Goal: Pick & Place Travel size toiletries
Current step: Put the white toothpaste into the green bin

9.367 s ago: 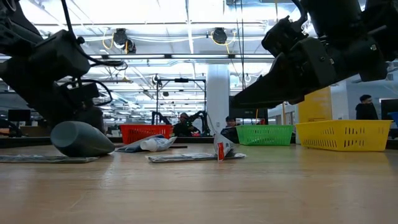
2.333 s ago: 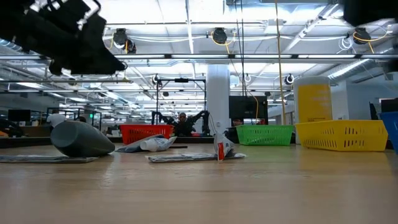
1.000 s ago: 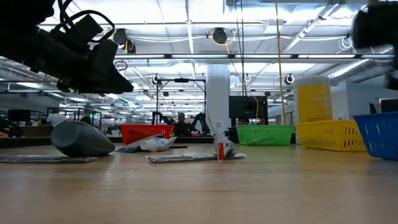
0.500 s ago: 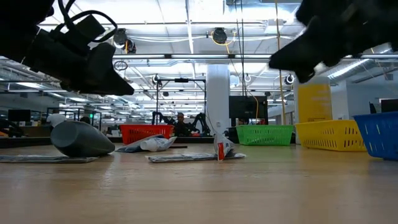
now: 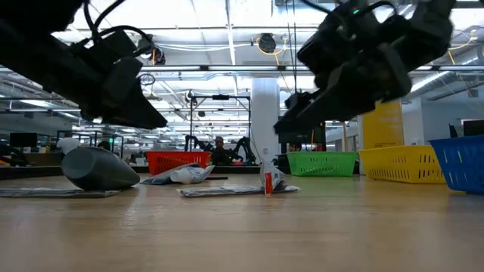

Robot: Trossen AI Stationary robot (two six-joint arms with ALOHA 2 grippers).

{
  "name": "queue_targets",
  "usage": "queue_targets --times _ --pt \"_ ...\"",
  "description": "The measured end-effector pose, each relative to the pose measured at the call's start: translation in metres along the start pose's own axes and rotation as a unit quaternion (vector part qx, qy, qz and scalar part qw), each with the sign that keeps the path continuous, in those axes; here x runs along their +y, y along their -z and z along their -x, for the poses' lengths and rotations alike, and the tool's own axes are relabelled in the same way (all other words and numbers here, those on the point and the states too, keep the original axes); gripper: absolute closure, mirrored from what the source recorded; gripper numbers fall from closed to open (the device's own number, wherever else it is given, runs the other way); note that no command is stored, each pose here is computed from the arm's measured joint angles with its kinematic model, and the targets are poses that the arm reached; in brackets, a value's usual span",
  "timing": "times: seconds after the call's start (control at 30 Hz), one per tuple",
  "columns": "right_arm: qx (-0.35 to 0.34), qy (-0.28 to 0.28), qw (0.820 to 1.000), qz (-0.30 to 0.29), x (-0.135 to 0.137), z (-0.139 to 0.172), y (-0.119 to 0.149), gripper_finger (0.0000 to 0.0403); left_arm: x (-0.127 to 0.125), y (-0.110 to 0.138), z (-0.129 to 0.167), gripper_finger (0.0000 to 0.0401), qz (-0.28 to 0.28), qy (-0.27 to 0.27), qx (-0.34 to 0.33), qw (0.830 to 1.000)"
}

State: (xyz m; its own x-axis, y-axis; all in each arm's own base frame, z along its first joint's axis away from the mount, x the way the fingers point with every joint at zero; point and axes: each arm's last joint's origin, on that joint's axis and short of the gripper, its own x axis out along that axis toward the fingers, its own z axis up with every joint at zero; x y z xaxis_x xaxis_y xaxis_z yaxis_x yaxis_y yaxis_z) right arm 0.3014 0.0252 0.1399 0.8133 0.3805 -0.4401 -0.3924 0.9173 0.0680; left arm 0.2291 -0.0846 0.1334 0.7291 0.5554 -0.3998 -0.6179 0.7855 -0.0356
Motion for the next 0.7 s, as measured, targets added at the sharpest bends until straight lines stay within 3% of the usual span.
queue_targets --times 0.23,0.4,0.7 --pt "0.073 -0.039 0.992 0.091 -0.016 -0.037 0.002 0.0142 0.005 -0.002 -0.009 0.0245 0.023 -0.017 0.006 1.0" --pt "0.118 -0.061 0.98 0.15 -0.019 -0.046 0.003 0.0162 0.009 -0.004 -0.014 0.0245 0.03 -0.028 0.004 0.999" --pt "0.135 -0.064 0.977 0.151 -0.021 -0.045 0.007 0.0281 0.01 -0.002 -0.019 0.0245 0.038 -0.035 0.005 0.999"
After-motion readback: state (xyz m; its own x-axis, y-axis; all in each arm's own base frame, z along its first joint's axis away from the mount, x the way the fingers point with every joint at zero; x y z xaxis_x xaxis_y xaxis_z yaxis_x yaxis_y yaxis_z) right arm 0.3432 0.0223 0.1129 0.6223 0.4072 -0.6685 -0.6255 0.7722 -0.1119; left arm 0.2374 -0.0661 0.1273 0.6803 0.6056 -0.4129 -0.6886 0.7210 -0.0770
